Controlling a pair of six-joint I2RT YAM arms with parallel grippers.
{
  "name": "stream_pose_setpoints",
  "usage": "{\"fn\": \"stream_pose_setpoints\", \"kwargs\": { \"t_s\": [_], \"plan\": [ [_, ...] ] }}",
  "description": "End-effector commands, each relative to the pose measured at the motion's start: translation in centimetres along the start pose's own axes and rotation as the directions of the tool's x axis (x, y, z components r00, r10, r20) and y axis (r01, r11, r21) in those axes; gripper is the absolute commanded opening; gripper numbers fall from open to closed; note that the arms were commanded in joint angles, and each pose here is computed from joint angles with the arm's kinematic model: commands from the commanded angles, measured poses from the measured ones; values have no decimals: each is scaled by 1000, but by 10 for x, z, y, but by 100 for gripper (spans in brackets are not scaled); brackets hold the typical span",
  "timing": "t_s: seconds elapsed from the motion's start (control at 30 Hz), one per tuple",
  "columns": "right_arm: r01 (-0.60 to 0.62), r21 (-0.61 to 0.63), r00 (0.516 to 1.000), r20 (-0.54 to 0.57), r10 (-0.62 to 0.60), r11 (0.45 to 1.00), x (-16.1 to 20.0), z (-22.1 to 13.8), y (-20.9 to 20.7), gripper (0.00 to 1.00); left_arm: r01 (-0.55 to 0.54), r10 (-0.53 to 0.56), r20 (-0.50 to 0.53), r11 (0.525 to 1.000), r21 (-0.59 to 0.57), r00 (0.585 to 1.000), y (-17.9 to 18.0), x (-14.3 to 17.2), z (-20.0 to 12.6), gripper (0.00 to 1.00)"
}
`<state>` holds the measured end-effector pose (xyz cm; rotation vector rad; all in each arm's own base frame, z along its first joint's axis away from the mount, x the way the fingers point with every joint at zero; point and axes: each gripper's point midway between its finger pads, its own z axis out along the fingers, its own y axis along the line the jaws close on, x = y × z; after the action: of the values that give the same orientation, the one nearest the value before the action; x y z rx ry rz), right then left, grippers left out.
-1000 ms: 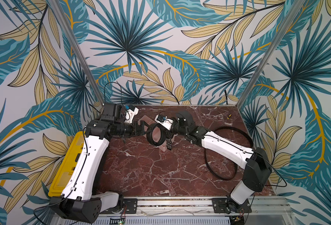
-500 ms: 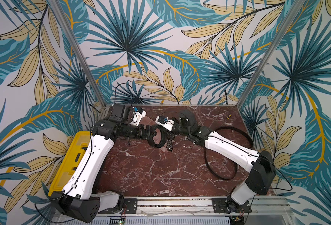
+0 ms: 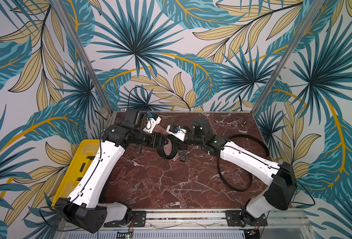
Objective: Place the belts into the storage roll
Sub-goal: Adjust the belt.
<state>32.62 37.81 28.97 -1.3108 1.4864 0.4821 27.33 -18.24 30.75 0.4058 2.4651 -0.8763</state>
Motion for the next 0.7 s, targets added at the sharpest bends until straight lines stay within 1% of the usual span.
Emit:
{"fn": "stream_pose_setpoints", "kwargs": {
  "t_s": [0.0, 0.07, 0.13, 0.2, 0.3, 0.4, 0.53, 0.57, 0.6, 0.67],
  "plan": [
    [0, -23, 999, 54, 2, 1000, -14, -6, 7, 0, -26, 26, 0, 1000, 8, 1000, -5, -2, 3, 59],
    [-5, -23, 999, 53, 6, 1000, -14, -4, 7, 0, -31, 32, -13, 999, 14, 999, -8, 0, 6, 45],
    [-22, -14, 999, 49, 23, 1000, -14, -3, 5, 0, -34, 35, -16, 999, 13, 999, -9, 0, 7, 37],
    [-33, -7, 998, 51, 33, 999, -14, -1, 3, 0, -41, 41, -12, 999, 5, 999, -10, 0, 7, 26],
    [-70, 9, 996, 60, 70, 997, -16, 1, -2, 0, -43, 43, -3, 999, 2, 999, -11, -3, 4, 20],
    [-100, 14, 993, 59, 99, 995, -17, 5, -5, 0, -33, 33, 3, 999, 1, 999, -13, -6, 3, 18],
    [-166, 37, 984, 70, 163, 985, -18, 8, -11, 0, -4, 4, -17, 1000, -9, 1000, -13, -9, 2, 17],
    [-179, 40, 982, 66, 176, 983, -18, 9, -12, 0, 3, -3, -31, 1000, -21, 1000, -12, -9, 2, 12],
    [-191, 41, 980, 66, 188, 981, -18, 10, -13, 2, 9, -11, -47, 999, -41, 999, -9, -9, 2, 11],
    [-228, 61, 972, 72, 223, 972, -18, 12, -18, 13, 10, -15, -64, 998, -65, 998, -8, -12, 1, 10]
  ]
}}
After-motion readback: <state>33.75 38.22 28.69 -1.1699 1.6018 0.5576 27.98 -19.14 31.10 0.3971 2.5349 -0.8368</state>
